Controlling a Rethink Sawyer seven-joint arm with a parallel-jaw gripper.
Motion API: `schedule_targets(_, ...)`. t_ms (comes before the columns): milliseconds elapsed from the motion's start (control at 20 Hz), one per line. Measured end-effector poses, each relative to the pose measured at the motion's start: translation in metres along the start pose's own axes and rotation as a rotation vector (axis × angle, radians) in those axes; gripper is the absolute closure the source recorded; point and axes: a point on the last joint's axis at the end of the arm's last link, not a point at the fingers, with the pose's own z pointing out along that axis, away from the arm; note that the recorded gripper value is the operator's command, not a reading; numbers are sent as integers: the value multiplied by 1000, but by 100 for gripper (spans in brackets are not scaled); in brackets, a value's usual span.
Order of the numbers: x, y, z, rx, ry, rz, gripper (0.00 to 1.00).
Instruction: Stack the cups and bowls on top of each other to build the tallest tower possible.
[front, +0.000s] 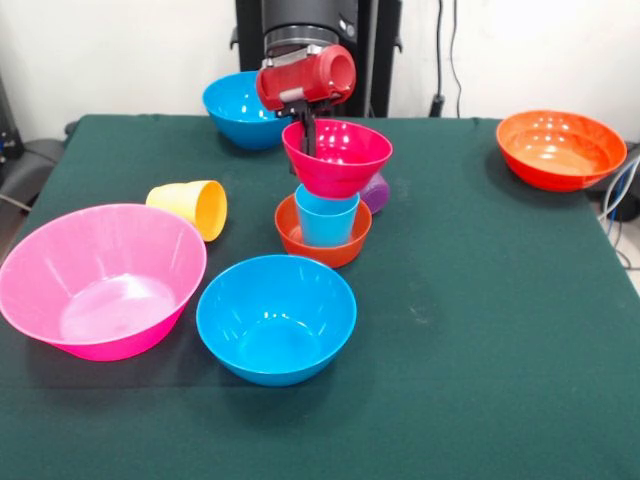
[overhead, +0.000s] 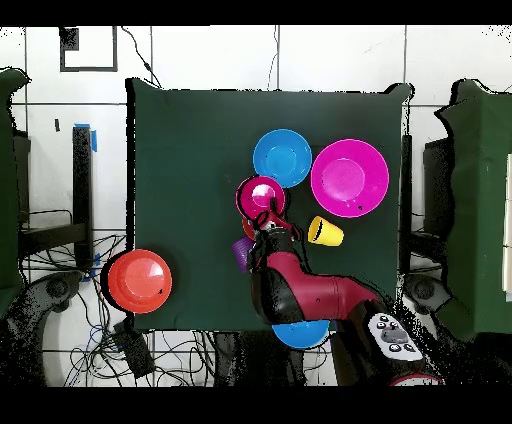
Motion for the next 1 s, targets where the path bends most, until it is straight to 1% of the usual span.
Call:
schedule_targets(400,14,-8,6,13,31,12,100)
schedule_targets(1000,15,-8,6,13,32,13,100)
